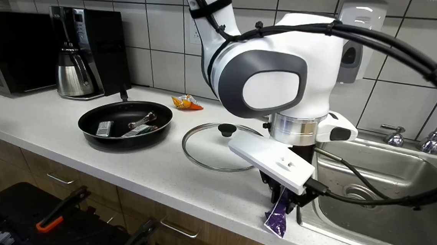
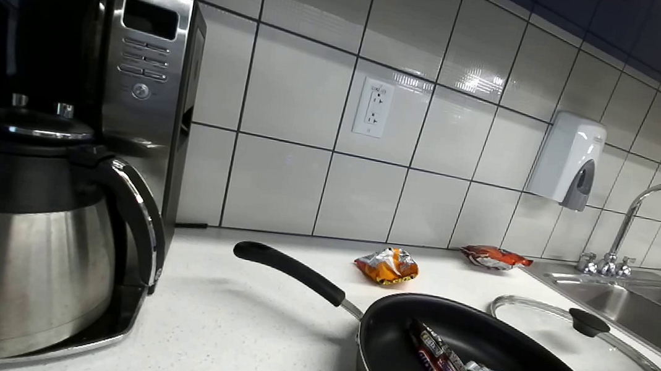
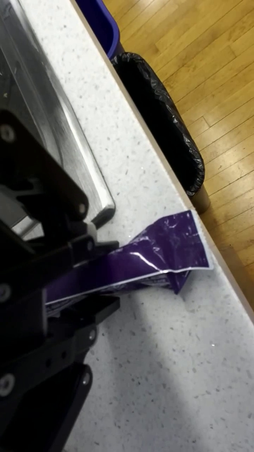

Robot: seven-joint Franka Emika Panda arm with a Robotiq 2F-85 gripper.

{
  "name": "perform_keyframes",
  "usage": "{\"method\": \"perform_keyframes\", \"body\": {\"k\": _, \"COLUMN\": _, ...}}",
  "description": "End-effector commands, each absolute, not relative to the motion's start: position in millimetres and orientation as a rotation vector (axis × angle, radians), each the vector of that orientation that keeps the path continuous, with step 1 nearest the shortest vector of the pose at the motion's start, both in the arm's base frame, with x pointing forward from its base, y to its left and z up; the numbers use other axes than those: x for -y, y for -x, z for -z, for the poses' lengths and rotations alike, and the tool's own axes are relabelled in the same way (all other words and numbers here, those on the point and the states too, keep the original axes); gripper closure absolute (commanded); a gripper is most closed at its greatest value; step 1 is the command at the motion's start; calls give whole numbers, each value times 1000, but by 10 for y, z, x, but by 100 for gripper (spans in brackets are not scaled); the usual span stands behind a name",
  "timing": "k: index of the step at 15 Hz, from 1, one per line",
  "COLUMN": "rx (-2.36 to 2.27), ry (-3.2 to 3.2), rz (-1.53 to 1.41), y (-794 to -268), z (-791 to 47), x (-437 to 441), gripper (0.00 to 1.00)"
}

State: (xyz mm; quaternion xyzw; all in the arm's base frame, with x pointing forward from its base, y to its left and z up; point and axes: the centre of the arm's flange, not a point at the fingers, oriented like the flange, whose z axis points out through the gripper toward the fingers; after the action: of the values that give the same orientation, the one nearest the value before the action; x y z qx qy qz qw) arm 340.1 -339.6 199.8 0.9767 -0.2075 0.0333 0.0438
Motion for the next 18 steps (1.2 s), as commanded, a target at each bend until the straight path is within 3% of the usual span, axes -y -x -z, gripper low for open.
{"method": "perform_keyframes", "body": {"k": 1, "rx": 675, "ry": -2972, "rz": -167, "y": -3453, "z": -2028, "x": 3416, "gripper": 97}}
{"method": "perform_keyframes", "body": {"k": 18, "rx": 365, "ry": -3066, "rz": -382, "y": -3753, "z": -2832, "x": 2646, "gripper": 97}}
